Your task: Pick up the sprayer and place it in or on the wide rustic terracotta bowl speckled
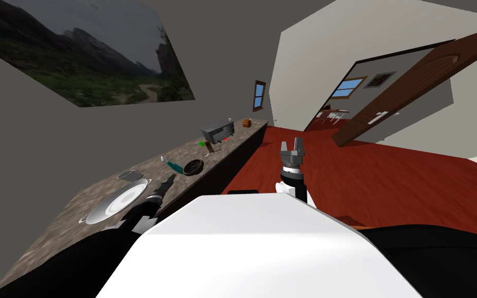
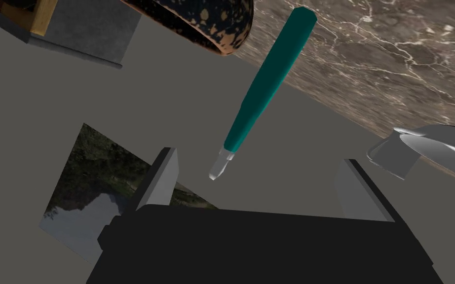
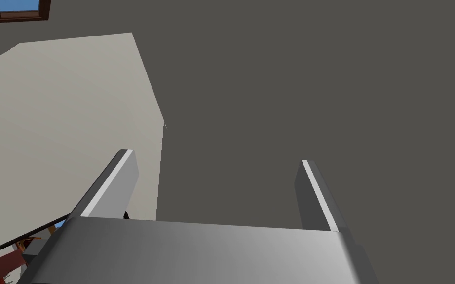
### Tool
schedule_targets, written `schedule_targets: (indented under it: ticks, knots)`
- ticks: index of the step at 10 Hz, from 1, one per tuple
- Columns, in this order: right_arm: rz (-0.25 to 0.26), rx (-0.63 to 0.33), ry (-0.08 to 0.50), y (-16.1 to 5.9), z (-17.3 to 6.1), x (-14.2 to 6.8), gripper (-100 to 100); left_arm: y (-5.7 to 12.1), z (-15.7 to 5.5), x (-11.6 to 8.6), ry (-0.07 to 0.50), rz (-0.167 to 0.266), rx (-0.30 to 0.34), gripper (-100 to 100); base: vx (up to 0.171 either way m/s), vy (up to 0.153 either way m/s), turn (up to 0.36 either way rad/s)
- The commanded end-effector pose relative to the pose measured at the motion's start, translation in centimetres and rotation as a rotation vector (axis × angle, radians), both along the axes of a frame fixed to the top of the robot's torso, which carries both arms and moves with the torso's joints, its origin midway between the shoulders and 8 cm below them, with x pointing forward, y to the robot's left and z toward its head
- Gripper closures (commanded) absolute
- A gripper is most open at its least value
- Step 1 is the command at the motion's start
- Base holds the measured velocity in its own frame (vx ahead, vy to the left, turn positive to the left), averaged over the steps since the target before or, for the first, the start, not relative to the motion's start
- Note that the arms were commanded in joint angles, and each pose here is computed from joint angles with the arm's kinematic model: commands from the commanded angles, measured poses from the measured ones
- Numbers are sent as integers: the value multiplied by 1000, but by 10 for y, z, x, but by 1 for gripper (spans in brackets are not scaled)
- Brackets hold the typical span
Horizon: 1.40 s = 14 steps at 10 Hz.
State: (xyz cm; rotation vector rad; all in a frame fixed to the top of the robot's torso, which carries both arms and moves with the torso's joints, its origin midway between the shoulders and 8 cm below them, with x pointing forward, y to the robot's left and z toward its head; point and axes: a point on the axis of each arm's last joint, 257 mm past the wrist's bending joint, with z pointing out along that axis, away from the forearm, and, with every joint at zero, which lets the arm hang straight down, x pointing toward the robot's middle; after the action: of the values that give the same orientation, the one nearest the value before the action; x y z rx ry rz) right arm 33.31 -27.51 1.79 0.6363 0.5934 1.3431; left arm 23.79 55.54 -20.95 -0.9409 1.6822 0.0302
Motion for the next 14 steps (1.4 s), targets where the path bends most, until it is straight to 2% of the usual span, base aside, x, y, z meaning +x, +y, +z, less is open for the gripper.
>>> schedule_targets:
  ticks: [1, 3, 4, 6, 7, 10, 14]
  knots:
    - [0, 0, 0, 0, 0, 0, 0, 7, -1, -5, 29, 12, 10, -100, 65, -8, -8]
    - [0, 0, 0, 0, 0, 0, 0, 25, -7, -18, 117, 38, 53, -100, 105, -11, -20]
    - [0, 0, 0, 0, 0, 0, 0, 27, -8, -20, 125, 46, 52, -100, 99, 2, -7]
    - [0, 0, 0, 0, 0, 0, 0, 43, -11, -31, 203, 67, 93, -100, 96, 0, -17]
    - [0, 0, 0, 0, 0, 0, 0, 44, -12, -33, 208, 73, 92, -100, 101, 5, -7]
    - [0, 0, 0, 0, 0, 0, 0, 66, -14, -47, 309, 105, 144, -100, 109, 3, -14]
    - [0, 0, 0, 0, 0, 0, 0, 84, -14, -57, 397, 132, 193, -100, 123, 11, -10]
